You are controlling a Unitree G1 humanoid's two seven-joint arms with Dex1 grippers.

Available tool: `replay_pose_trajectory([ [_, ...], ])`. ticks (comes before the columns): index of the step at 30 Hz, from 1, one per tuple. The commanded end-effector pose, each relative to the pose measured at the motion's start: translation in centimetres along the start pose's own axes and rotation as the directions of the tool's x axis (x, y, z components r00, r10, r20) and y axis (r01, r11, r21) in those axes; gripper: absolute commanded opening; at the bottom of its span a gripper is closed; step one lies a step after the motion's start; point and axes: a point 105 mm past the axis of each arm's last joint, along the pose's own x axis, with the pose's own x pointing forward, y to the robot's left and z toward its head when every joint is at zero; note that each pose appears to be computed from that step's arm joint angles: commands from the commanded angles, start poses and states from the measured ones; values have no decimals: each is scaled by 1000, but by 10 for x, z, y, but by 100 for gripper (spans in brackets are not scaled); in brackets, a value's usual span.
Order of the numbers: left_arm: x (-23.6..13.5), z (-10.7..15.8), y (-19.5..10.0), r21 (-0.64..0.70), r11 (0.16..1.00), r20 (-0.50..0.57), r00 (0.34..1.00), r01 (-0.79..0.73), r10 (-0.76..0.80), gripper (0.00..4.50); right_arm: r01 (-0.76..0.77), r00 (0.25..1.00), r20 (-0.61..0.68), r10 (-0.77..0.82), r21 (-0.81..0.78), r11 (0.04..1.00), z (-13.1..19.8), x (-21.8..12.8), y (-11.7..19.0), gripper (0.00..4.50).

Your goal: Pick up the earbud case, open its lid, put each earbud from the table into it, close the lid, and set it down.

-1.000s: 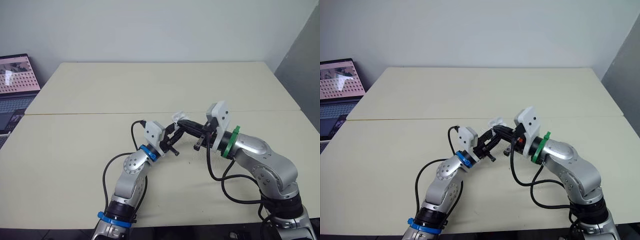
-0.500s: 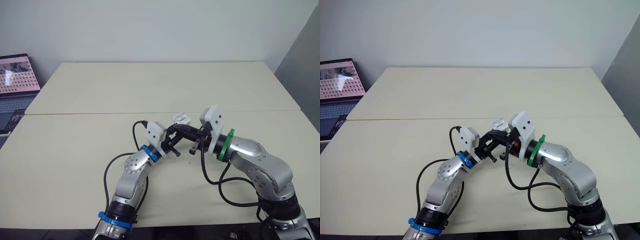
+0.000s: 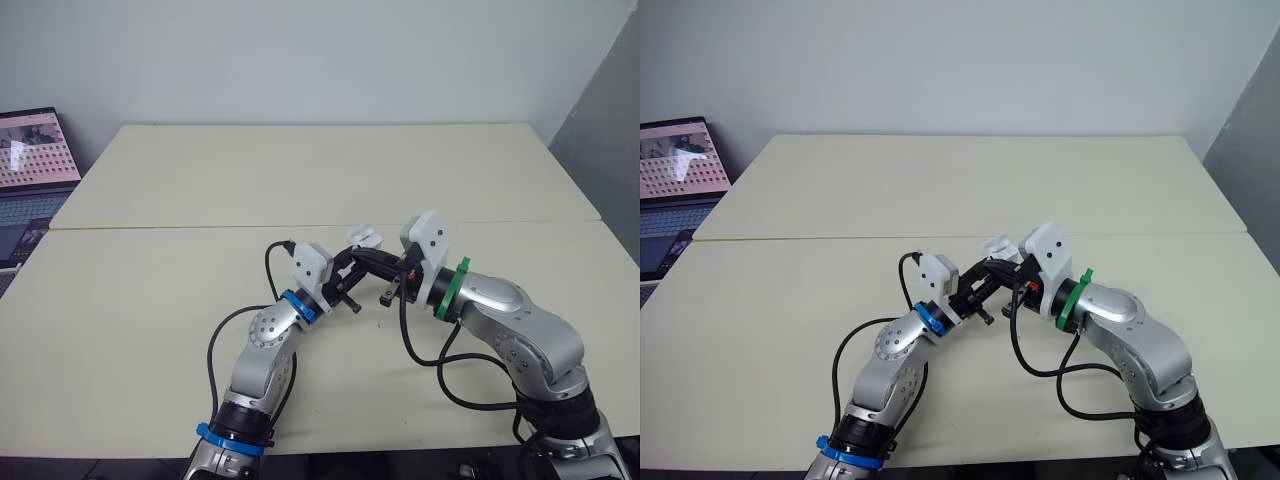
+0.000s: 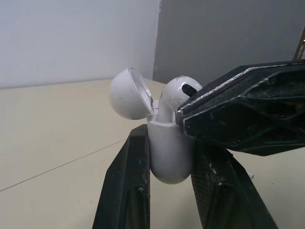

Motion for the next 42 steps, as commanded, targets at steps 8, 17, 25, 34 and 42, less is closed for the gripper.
replay_pose_trajectory([
  [8,3,17,-5,18,1000,65,998,20,-21,75,28,1000,11,-27,-32,999,4,-5,-6,3],
  [17,1,17,-8,1,999,66,997,44,-44,75,5,1000,-1,-5,-42,999,2,-9,-6,3],
  [25,-1,18,-10,-18,997,66,995,71,-70,75,7,1000,-3,-7,-46,999,3,-13,-11,3],
  [34,-3,16,-15,-46,992,57,992,114,-112,75,-47,999,-22,46,-49,998,1,-16,-7,3],
  [42,-5,16,-16,-60,989,53,990,137,-134,75,-78,997,-11,77,-31,997,4,-21,-7,3],
])
